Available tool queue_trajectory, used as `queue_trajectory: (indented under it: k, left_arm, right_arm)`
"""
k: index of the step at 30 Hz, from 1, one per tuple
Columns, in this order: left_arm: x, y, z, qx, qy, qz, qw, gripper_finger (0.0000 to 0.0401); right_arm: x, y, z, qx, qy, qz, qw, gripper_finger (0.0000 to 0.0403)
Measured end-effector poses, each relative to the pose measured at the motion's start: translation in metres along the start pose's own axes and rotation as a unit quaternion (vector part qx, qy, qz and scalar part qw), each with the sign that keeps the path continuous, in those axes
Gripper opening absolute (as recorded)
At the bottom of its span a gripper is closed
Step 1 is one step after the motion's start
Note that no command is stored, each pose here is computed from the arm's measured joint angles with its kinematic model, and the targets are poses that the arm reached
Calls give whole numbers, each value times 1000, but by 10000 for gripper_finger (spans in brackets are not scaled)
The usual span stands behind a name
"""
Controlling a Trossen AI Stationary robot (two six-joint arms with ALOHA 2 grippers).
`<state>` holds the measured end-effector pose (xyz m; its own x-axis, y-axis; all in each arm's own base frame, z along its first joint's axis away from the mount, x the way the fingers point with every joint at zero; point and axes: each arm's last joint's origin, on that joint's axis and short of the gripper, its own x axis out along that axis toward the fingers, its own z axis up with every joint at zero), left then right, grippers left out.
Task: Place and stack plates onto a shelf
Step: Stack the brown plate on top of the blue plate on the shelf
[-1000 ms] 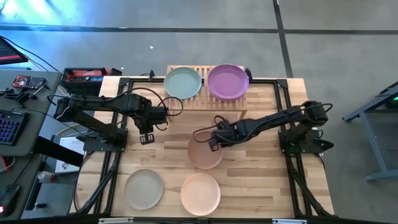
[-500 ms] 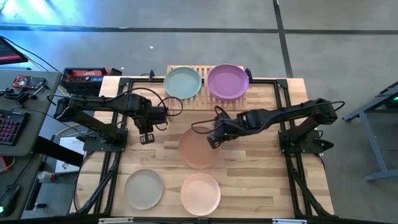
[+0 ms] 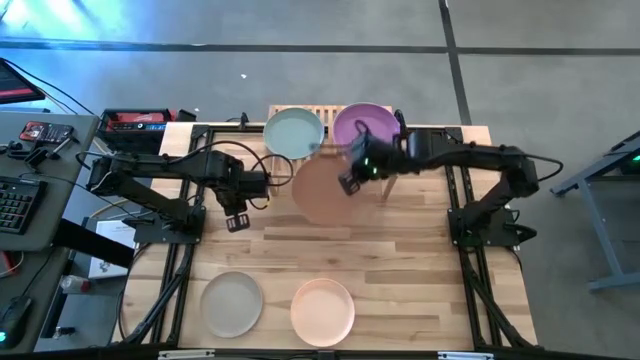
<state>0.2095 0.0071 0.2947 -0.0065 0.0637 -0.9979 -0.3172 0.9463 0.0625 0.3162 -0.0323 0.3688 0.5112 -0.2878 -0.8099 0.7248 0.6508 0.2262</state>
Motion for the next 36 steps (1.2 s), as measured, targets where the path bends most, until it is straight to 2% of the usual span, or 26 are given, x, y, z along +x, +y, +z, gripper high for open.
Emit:
queue_trajectory:
  k: [10,14,19,23,28,36]
  left_arm:
    - [0,-1,4,-28,-18,-6,999,65]
    - [0,-3,9,-47,-47,-17,998,65]
    - [-1,-4,15,-64,-76,-28,995,65]
    - [-2,-5,19,-66,-95,-35,993,65]
    - [-2,-6,19,-62,-99,-35,993,65]
    - [-2,-5,20,-33,-104,-19,994,65]
  right_arm:
    - [-16,-53,61,-19,-55,-13,998,0]
    - [-15,-76,79,2,-78,-24,997,0]
    - [-14,-95,98,35,-123,-2,992,0]
    - [-14,-100,115,62,-181,23,981,0]
    - [-2,-93,130,81,-233,58,967,0]
    - [33,-75,137,106,-240,85,961,0]
